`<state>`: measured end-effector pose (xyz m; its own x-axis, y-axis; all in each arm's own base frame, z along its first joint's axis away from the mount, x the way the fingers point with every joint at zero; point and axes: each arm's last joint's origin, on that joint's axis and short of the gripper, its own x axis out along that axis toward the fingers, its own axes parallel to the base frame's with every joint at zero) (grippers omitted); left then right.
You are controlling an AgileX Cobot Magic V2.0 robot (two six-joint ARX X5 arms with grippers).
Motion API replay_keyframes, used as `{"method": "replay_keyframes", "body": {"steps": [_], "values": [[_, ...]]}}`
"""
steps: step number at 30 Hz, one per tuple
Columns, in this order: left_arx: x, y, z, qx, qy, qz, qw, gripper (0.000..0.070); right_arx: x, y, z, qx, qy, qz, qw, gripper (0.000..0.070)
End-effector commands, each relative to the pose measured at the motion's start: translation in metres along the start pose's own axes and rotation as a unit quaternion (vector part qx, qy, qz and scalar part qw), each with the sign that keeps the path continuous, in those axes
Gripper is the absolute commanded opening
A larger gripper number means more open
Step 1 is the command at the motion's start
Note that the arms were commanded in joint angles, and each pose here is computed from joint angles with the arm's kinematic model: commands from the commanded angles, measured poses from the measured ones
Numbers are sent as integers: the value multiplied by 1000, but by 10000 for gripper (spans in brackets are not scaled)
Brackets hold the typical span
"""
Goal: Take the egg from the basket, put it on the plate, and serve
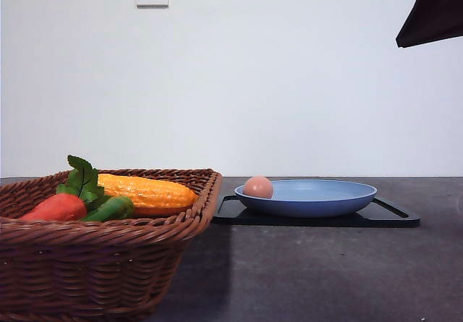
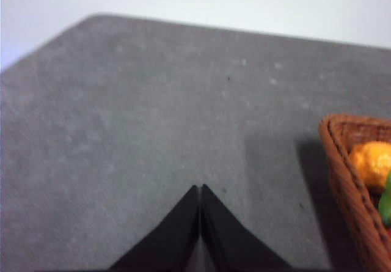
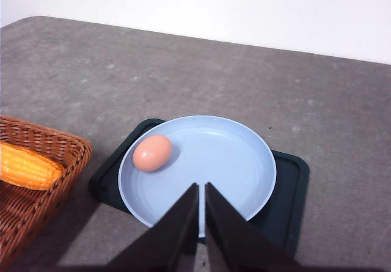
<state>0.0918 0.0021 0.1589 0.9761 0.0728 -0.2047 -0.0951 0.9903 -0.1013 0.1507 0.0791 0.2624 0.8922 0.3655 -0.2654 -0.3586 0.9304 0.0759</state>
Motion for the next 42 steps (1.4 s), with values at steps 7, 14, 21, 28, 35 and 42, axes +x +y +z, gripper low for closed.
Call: {"method": "replay_keyframes", "body": {"steps": [7, 14, 21, 28, 35, 42], "values": [[4, 1, -10, -13, 12, -4, 1000, 0, 0, 1, 4, 5, -10, 1, 1000, 0], [4, 1, -10, -13, 11, -4, 1000, 0, 0, 1, 4, 5, -10, 1, 1000, 0], [4, 1, -10, -13, 11, -4, 1000, 0, 0, 1, 4, 5, -10, 1, 1000, 0], [4, 1, -10, -13, 11, -4, 1000, 0, -1, 1, 4, 5, -11, 1, 1000, 0], [4, 1, -10, -13, 11, -4, 1000, 0, -34, -15, 15, -33, -75, -63, 995, 0], [4, 1, -10, -13, 11, -4, 1000, 0, -64, -42, -9, -28, -130, -125, 983, 0]]}}
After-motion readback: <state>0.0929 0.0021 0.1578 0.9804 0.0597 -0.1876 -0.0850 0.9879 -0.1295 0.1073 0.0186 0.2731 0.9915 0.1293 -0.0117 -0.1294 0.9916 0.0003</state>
